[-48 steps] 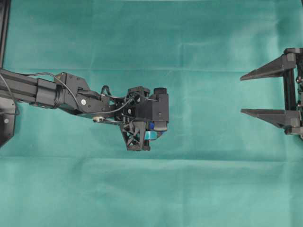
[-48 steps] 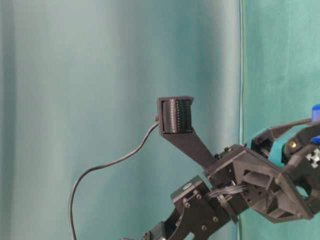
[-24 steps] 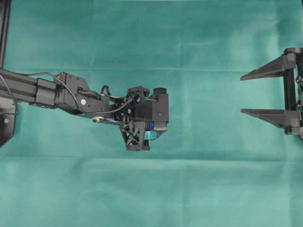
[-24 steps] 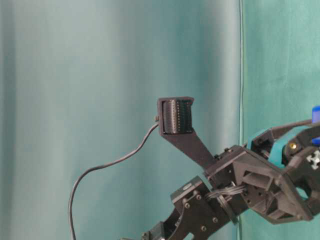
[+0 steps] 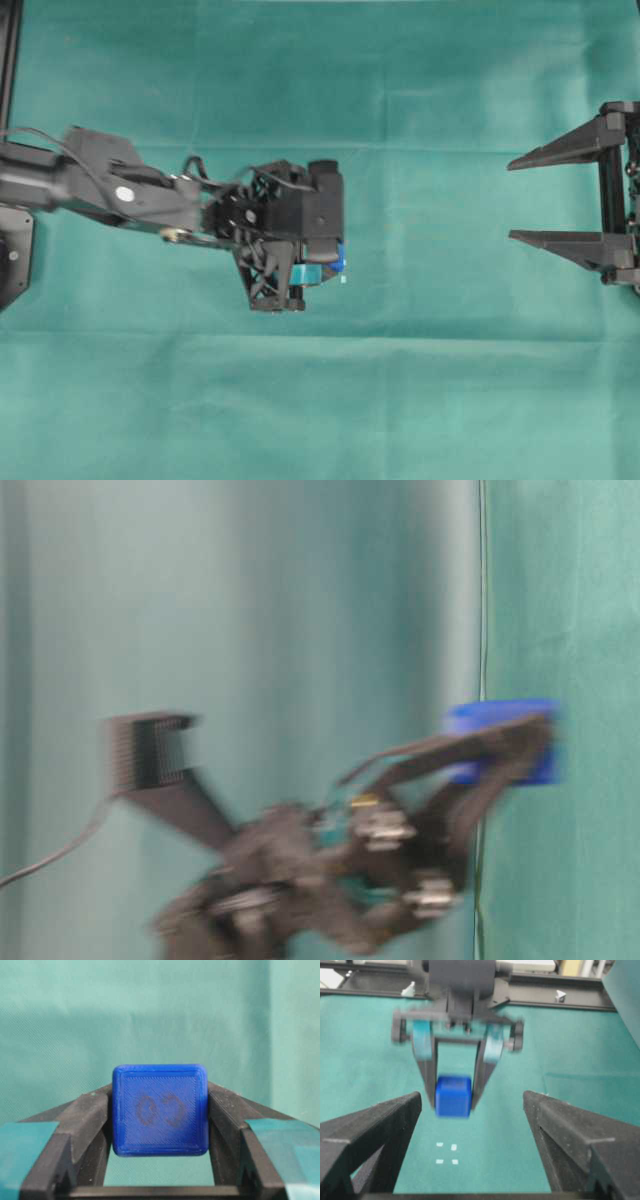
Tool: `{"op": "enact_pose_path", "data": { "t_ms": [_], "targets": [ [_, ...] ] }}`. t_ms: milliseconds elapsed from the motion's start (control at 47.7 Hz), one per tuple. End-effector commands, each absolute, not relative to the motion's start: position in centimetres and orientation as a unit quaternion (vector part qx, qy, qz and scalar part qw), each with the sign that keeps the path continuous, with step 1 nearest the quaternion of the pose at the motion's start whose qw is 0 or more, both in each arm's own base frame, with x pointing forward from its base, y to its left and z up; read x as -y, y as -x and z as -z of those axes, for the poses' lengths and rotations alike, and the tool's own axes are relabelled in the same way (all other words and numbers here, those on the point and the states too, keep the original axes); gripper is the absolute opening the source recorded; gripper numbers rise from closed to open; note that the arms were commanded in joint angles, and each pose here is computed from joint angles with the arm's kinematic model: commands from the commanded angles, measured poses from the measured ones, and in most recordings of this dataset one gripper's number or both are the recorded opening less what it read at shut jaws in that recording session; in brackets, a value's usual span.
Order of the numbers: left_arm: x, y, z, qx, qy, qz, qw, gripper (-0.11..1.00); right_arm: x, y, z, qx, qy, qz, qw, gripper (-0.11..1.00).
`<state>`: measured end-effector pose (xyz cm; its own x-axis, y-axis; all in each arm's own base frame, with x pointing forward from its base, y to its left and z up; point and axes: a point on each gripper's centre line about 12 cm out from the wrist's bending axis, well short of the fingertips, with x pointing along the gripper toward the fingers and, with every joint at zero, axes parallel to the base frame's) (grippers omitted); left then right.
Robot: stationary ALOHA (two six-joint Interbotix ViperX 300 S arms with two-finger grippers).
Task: Handover the blue block to the right arm after grasping it with the left arm, then place it in the designated position.
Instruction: 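Lift the blue cube with the left gripper, then rotate the left gripper to present the cube toward the right arm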
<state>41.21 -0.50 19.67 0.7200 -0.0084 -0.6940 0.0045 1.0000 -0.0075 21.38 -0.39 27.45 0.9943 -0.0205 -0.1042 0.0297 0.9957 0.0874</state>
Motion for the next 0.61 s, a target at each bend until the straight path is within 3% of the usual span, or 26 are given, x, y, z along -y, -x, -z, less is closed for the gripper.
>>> {"op": "enact_pose_path", "data": {
  "t_ms": [0, 587],
  "targets": [
    [0.6, -41.0, -24.0, -0.33, 0.001, 0.005, 0.944, 0.47, 0.5, -21.6, -28.5, -0.039, -0.044, 0.014, 0.998, 0.93],
    [0.5, -39.6, -34.6, -0.305, -0.004, 0.004, 0.952, 0.47, 0.5, -21.7, -28.5, -0.042, -0.044, 0.014, 0.998, 0.93]
  ]
}}
